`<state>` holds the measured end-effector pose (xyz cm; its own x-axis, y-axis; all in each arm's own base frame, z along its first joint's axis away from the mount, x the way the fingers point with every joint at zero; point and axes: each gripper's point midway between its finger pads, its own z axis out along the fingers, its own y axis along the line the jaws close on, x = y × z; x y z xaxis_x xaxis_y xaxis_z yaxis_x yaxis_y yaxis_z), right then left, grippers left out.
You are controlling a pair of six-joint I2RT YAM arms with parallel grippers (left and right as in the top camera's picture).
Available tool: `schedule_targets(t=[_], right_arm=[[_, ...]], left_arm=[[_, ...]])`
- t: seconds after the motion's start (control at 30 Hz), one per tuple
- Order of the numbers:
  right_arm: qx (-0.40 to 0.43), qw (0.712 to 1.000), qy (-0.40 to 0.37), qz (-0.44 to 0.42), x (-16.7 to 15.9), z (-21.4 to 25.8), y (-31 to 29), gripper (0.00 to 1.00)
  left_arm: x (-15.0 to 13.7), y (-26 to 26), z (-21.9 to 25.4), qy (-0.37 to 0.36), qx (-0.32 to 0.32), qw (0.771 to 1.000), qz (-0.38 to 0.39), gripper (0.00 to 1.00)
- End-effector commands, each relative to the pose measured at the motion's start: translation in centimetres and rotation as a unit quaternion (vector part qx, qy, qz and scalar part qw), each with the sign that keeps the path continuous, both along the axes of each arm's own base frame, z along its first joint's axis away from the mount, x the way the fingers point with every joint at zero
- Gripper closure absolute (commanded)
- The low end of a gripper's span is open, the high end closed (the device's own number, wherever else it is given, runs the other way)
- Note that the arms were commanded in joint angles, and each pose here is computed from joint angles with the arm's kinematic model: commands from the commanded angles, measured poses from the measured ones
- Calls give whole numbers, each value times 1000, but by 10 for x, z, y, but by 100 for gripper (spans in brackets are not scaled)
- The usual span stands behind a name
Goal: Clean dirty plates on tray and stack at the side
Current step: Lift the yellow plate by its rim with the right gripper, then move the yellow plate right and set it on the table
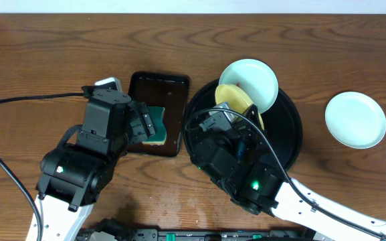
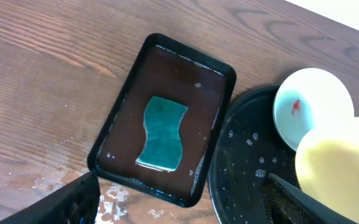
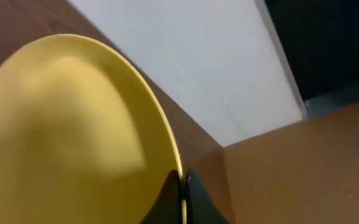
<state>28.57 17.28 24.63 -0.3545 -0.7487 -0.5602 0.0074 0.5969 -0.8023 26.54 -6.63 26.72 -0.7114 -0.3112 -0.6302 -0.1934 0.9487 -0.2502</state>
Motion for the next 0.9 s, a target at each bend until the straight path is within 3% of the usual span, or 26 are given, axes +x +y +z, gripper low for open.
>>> schedule_targets(t=[0.0, 0.07, 0.17, 0.23, 0.33, 0.47, 0.63, 0.87], right_arm=[[-14, 999, -23, -20, -1, 16, -6, 99], [16, 999, -23, -13, 0, 15, -2, 99], [-6, 1000, -2, 5, -1, 9, 2, 99], [49, 998, -22, -23, 2, 9, -8, 99], [145, 988, 53, 1, 6, -26, 1, 99], [299, 943, 138, -45, 11, -66, -9, 99], [406, 890, 198, -68, 25, -73, -36, 99], [564, 796, 165, -147, 48, -55, -142, 99]], left_arm=[[2, 1, 4, -3, 3, 1000, -1, 17], [2, 1, 4, -3, 3, 1000, -1, 17], [2, 1, 4, -3, 3, 1000, -1, 17], [2, 1, 4, -3, 3, 1000, -1, 17], [2, 1, 4, -3, 3, 1000, -1, 17], [2, 1, 4, -3, 3, 1000, -1, 17], [2, 1, 4, -3, 3, 1000, -1, 17], [2, 1, 4, -3, 3, 1000, -1, 17]])
